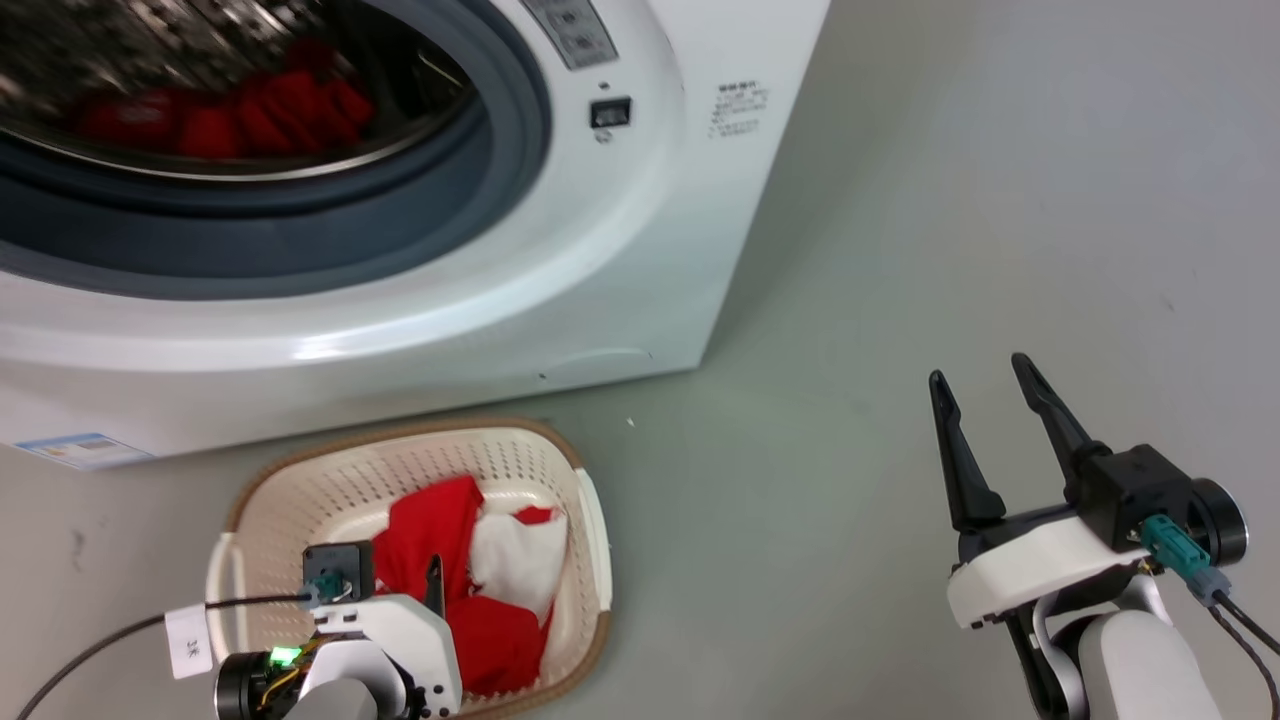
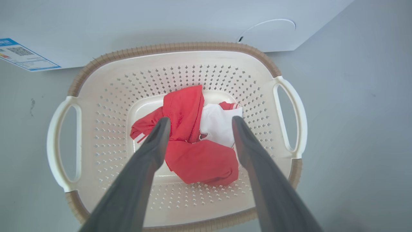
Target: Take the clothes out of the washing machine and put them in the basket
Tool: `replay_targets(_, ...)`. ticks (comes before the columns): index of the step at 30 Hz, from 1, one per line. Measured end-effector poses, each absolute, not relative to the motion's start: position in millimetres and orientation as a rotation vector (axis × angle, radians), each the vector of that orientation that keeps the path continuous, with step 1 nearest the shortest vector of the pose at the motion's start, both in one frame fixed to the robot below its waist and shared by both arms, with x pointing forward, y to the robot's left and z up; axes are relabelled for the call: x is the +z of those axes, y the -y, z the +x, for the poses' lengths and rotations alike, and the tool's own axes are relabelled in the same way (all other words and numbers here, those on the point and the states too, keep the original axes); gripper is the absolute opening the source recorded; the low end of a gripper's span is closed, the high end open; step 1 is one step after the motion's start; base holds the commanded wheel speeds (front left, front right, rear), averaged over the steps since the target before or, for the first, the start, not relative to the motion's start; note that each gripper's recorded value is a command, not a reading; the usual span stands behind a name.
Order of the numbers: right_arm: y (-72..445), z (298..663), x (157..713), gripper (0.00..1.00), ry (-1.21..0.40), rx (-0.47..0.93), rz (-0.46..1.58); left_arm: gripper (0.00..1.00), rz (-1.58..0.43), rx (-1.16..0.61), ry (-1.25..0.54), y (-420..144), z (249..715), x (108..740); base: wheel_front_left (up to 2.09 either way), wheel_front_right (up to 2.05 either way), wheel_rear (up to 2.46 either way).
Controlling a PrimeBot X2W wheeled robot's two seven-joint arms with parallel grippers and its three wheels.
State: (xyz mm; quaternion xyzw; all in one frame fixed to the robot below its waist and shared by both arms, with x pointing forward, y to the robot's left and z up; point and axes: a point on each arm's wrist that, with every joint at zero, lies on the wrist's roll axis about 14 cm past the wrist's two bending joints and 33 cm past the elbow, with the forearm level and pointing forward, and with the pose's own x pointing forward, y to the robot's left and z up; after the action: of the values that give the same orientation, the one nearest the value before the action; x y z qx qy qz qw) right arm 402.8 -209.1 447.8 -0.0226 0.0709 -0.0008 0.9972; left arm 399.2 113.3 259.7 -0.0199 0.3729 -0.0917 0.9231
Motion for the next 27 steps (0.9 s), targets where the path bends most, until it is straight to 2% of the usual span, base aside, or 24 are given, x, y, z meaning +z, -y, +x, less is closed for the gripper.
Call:
replay_targets(16,185,380,495,1.0,-0.043,0.06,-0.053,1.0,-0.018,-0.064,-0.285,-154,405,398,0.0,0.0,0.0)
replay_targets(22,182,373,499,1.0,-0.04,0.066,-0.051,1.0,0.042,-0.062,-0.15,-166,420,439,0.0,0.0,0.0)
replay_targets(27,184,370,499,1.0,-0.044,0.058,-0.044,1.0,0.1,-0.097,-0.059,-166,451,469,0.0,0.0,0.0)
